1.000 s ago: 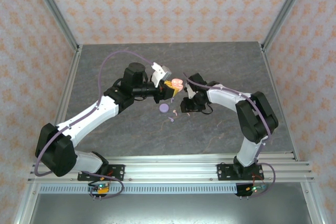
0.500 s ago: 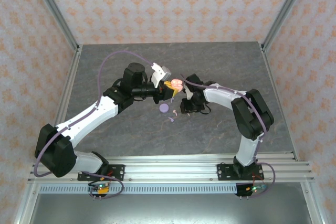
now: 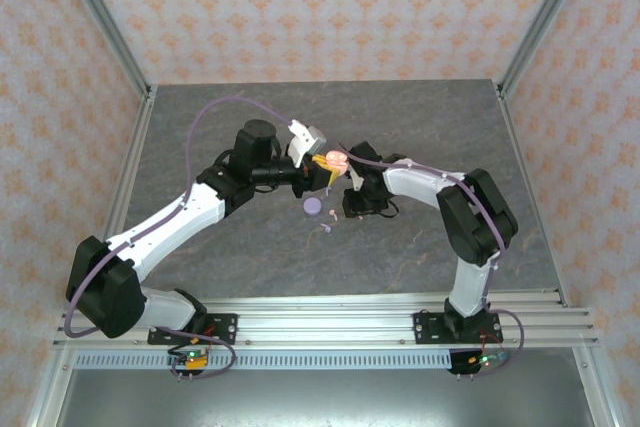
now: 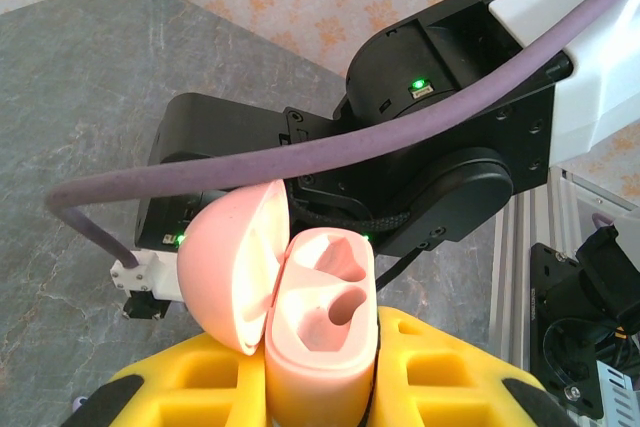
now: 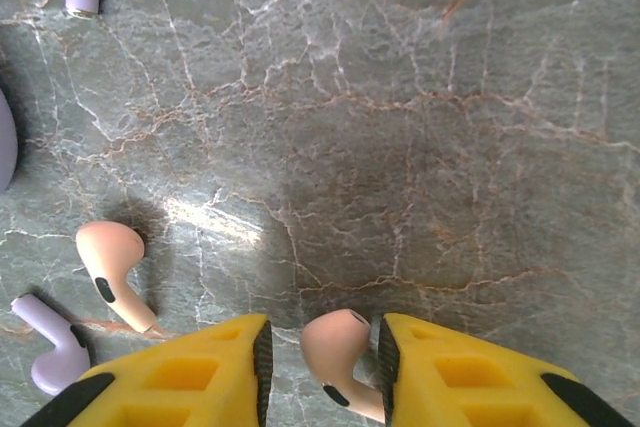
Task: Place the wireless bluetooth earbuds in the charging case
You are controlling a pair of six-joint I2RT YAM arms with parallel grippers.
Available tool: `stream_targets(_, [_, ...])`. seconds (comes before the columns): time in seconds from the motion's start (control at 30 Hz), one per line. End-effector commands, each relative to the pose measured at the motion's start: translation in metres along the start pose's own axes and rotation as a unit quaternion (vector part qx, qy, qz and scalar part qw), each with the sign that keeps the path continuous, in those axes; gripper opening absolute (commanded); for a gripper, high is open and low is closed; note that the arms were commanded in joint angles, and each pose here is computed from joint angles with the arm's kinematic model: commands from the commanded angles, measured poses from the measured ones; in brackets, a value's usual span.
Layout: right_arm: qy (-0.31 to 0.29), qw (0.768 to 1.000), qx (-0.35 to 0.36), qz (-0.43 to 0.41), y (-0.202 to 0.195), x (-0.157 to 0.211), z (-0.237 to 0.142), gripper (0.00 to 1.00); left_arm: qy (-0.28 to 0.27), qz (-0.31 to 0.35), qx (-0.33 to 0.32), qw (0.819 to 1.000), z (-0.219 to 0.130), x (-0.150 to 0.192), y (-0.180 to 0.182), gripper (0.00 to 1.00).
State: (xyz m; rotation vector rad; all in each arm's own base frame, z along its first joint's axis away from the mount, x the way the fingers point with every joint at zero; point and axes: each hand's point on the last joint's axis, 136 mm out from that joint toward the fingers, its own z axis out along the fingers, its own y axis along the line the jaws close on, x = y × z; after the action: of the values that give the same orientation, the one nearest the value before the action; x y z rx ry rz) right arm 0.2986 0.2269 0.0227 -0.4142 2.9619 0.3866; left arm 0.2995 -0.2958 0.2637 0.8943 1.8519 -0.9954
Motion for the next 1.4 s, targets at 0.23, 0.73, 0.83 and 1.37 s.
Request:
stream_targets(0.23, [0.027,0.998,0.062,-0.021,-0.013,0.009,0.009,0.32,-0.012,0.018,0.001,1.0,-0.008,-0.011,-0.008,0.19])
stream_targets(0.73, [0.006,0.992,0.122,0.012,-0.033,0.002,0.005,0.24,-0.011,0.016,0.001,1.0,-0.006,-0.01,-0.007,0.19])
stream_targets(0.83, [-0.002,0.99,0.139,0.033,-0.041,-0.001,0.003,0.23,-0.011,0.015,0.001,1.0,-0.007,-0.01,-0.007,0.19])
stream_targets(1.37, [0.015,0.99,0.128,0.05,-0.054,0.004,0.0,0.37,-0.014,0.019,0.001,1.0,-0.009,-0.013,-0.009,0.19])
